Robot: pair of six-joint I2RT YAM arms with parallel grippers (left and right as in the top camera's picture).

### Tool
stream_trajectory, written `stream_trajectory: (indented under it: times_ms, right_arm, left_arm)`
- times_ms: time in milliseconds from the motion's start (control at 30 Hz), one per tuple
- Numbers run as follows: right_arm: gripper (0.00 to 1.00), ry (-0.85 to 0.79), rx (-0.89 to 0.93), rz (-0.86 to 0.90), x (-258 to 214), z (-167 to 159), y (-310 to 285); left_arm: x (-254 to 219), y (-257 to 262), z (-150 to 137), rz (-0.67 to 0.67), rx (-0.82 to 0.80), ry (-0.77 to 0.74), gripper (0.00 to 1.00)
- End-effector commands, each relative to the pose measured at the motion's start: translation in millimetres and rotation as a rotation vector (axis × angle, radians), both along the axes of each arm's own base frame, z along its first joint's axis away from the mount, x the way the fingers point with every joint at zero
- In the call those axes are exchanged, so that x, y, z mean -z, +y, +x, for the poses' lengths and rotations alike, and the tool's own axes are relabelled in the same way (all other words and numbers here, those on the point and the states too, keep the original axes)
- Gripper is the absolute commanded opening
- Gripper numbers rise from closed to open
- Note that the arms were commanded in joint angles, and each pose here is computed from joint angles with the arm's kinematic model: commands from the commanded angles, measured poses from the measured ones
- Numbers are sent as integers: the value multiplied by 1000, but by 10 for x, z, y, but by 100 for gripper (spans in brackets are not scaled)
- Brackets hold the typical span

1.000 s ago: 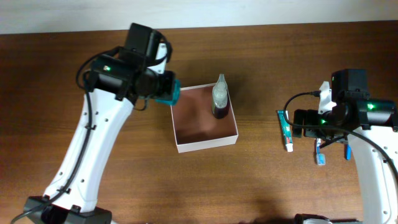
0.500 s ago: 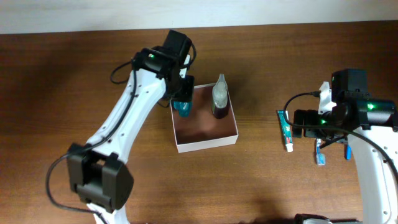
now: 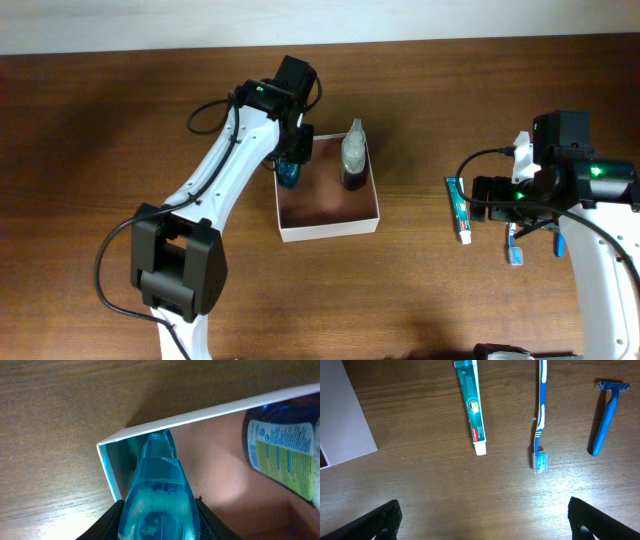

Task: Pack container
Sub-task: 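Carry the mouthwash bottle into the box's back-left corner and release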

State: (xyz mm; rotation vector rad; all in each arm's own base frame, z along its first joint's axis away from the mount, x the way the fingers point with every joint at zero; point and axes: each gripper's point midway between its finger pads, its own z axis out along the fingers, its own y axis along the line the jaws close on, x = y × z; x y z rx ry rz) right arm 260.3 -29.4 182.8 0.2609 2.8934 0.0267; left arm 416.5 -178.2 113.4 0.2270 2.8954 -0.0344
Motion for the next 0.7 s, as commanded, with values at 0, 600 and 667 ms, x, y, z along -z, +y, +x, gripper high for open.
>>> stream_trajectory:
  times_ms: [0,600,667]
  right_arm:
    - [98,-16,13,13,-49,29,-2]
    - [99,-14,13,13,-47,25,-2]
    - [99,-14,13,13,-47,25,-2]
  left_arm:
    - [-118,85,120,36,-51,-65,0]
    - [-103,79,68,33,-48,-43,72]
    - [-104,86,54,35,-48,-37,73]
